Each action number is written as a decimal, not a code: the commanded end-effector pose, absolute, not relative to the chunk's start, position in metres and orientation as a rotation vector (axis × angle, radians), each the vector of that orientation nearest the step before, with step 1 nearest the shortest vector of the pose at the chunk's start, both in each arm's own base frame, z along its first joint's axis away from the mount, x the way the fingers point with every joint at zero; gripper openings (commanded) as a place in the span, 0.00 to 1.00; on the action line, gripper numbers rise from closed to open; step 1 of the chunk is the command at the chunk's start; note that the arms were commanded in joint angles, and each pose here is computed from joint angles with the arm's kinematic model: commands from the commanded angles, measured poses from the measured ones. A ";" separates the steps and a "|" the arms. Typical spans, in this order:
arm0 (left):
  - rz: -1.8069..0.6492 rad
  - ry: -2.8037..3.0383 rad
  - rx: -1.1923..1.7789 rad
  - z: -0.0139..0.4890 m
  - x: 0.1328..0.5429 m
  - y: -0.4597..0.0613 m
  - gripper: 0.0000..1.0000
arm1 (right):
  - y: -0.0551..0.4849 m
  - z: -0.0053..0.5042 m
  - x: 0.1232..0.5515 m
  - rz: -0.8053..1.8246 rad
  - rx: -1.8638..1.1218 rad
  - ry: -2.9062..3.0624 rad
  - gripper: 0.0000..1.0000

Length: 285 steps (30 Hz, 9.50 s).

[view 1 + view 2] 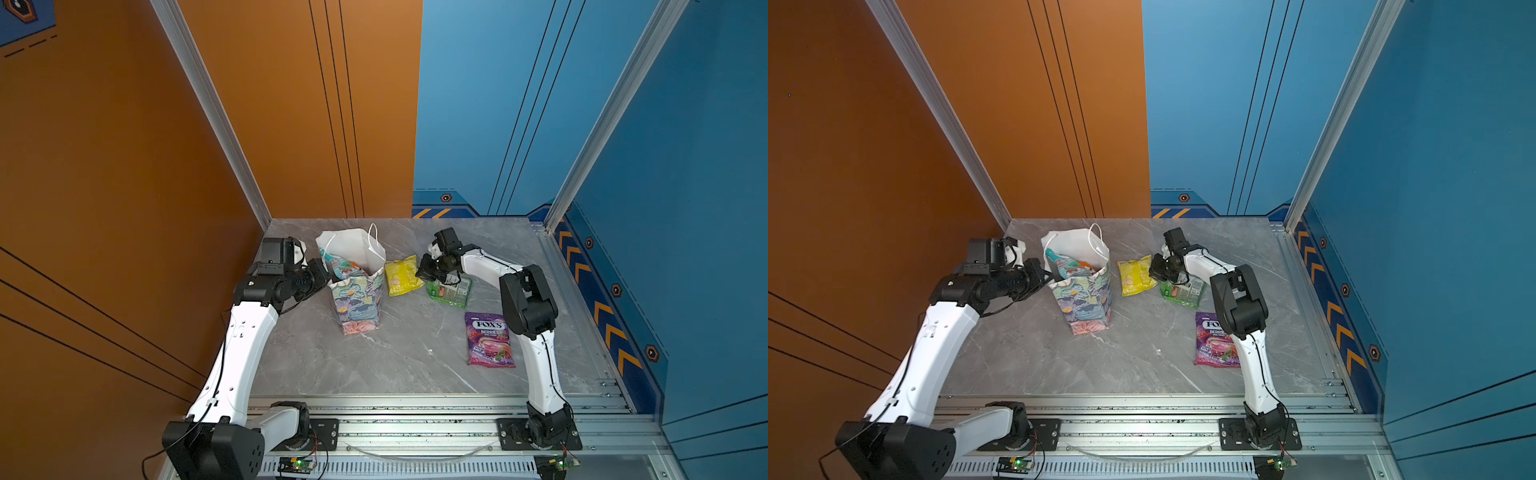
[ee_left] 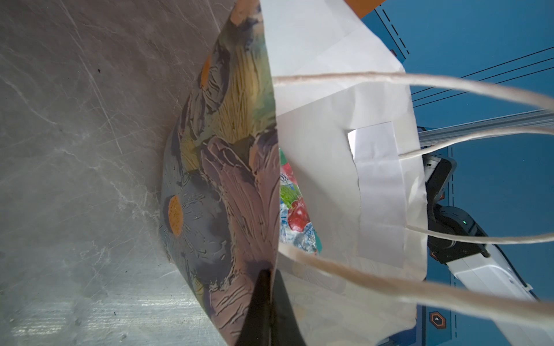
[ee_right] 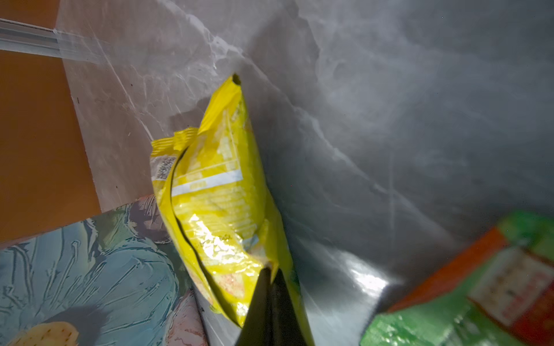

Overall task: Place the snacks into the paper bag
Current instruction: Pick up the snack at the center of the table, then place the snack in the paper bag, then move the snack to the center of the table, then pick up the snack at the center of the table, then place the snack in the paper bag.

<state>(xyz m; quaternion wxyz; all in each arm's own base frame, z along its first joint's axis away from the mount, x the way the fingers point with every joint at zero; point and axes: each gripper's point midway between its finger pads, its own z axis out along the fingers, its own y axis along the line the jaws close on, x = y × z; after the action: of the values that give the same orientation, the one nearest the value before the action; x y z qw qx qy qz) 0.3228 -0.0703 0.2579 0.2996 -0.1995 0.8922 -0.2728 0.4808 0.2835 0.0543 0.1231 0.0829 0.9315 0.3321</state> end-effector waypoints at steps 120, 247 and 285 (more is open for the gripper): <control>-0.776 2.350 -0.507 0.258 0.323 -0.076 0.00 | 0.378 0.375 0.391 0.637 -0.321 2.140 0.42; -0.790 2.334 -0.523 0.258 0.325 -0.074 0.00 | 0.121 0.063 0.293 0.826 0.707 2.509 0.00; -0.800 2.327 -0.517 0.261 0.323 -0.075 0.00 | 0.250 0.310 0.361 1.002 0.085 2.187 0.00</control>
<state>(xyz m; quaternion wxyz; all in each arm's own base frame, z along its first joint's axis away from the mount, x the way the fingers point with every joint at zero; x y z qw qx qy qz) 0.3272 -0.0722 0.2576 0.3093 -0.1977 0.8844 -0.2884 0.3530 0.2333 0.2750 0.3235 0.0710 0.8691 0.3673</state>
